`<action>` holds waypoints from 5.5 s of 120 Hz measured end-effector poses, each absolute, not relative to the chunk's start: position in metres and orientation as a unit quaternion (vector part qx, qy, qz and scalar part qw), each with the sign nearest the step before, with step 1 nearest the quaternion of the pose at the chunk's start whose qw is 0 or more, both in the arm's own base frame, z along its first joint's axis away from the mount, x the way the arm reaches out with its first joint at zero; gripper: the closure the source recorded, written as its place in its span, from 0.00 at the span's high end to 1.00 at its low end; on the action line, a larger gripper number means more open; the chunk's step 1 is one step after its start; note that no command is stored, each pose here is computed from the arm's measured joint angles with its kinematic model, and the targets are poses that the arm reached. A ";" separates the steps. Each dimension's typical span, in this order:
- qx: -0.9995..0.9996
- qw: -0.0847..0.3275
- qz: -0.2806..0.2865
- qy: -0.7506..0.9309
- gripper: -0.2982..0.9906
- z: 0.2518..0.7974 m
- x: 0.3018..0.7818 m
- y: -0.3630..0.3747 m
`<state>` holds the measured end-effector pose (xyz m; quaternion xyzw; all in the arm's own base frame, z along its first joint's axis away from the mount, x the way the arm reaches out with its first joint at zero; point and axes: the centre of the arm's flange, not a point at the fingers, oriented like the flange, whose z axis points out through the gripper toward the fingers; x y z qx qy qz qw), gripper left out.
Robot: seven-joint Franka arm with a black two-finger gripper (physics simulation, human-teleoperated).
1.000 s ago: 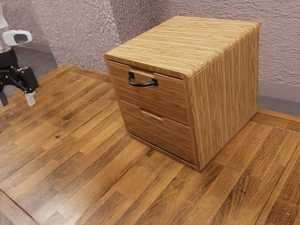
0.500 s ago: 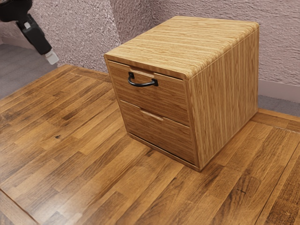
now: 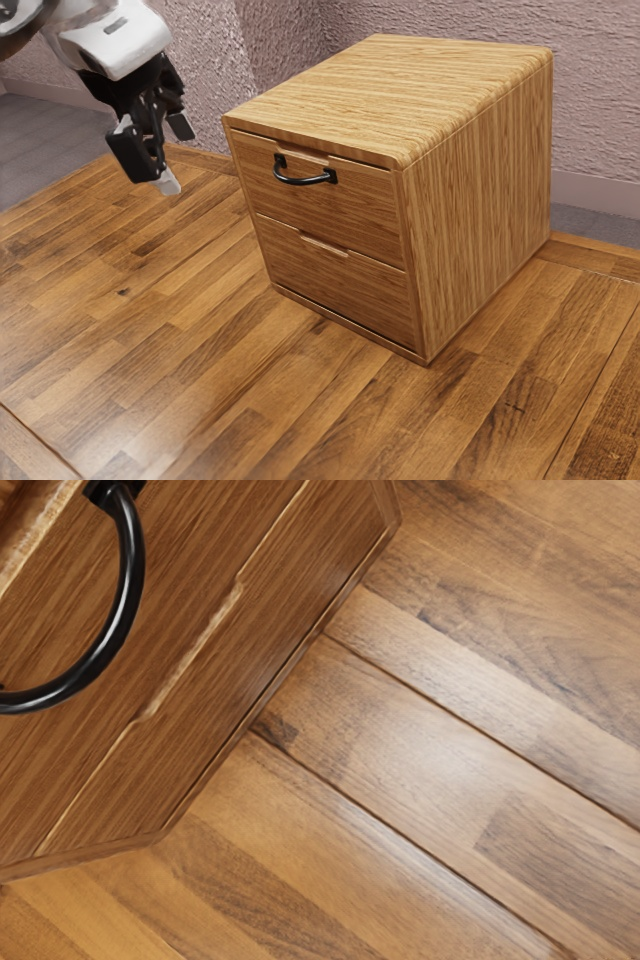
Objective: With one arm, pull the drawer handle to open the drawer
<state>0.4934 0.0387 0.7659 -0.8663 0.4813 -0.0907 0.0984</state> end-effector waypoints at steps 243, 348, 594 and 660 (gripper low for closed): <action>-0.756 0.172 -0.091 0.625 0.49 0.697 0.584 0.101; -0.708 0.143 -0.078 0.687 0.52 0.682 0.601 0.028; -0.699 0.153 -0.086 0.693 0.21 0.692 0.559 0.013; -0.706 0.149 -0.079 0.687 0.32 0.684 0.546 0.022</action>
